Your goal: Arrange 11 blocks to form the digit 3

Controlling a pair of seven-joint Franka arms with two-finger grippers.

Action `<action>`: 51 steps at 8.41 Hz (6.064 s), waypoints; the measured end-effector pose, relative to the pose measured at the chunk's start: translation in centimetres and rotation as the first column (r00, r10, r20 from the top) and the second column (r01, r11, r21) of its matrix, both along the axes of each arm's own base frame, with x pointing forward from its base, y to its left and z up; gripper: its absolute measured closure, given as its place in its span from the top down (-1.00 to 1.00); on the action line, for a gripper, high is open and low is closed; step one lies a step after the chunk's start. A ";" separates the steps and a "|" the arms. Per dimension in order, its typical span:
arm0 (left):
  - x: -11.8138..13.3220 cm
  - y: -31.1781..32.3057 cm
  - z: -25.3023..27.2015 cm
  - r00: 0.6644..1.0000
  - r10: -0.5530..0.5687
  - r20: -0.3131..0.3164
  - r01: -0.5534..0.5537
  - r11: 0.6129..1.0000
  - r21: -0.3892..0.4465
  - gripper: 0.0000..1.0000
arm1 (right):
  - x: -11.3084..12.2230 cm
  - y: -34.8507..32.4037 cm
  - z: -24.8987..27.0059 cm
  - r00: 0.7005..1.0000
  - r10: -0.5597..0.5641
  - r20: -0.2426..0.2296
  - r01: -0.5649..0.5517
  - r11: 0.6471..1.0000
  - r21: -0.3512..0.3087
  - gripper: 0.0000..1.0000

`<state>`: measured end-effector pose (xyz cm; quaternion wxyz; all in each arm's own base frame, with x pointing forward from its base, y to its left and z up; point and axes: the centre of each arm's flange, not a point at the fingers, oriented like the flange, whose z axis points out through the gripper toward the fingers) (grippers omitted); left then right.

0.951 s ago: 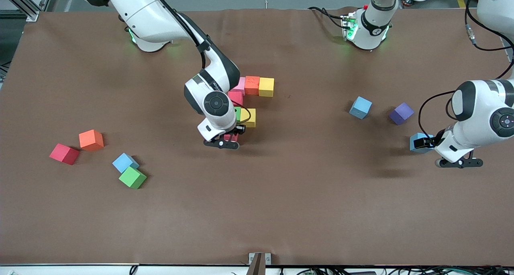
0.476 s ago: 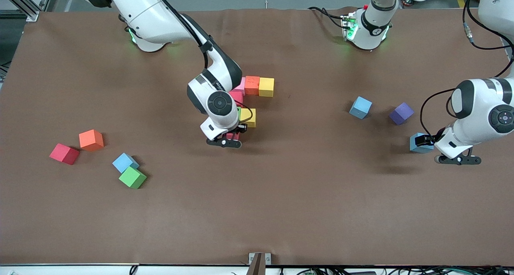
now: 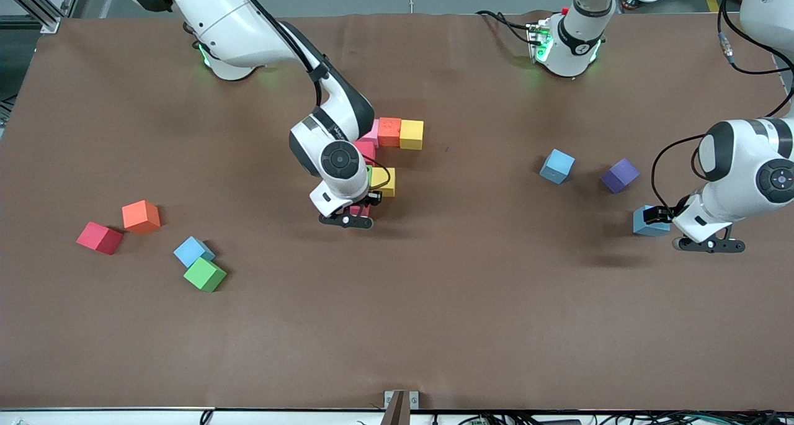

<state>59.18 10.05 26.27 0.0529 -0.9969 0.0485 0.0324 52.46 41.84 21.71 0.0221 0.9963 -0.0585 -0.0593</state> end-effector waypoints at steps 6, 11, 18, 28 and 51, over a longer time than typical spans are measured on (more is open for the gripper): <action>-0.8 2.0 -4.3 0.997 -0.029 0.067 0.029 1.000 -0.010 1.00 | -0.3 0.2 -0.2 1.000 0.010 0.001 -0.010 1.000 -0.006 0.06; -0.4 1.1 -4.2 0.995 -0.036 0.088 0.038 0.999 -0.020 1.00 | -0.3 0.3 -0.3 1.000 0.015 0.002 -0.015 1.000 -0.010 0.51; -2.0 1.3 -3.7 0.996 -0.009 0.089 0.010 1.000 -0.014 1.00 | 2.0 0.4 3.3 1.000 -0.006 0.014 0.006 1.000 -0.017 1.00; -3.2 3.2 -5.6 0.986 0.116 0.121 -0.111 0.993 -0.050 0.46 | 15.9 -26.9 12.1 0.967 -0.240 0.086 0.238 0.971 0.026 1.00; -7.0 -41.7 -1.1 0.412 0.911 0.010 -0.906 0.411 -0.097 0.15 | 18.3 -37.6 6.0 0.196 -0.977 0.079 0.979 0.200 0.047 1.00</action>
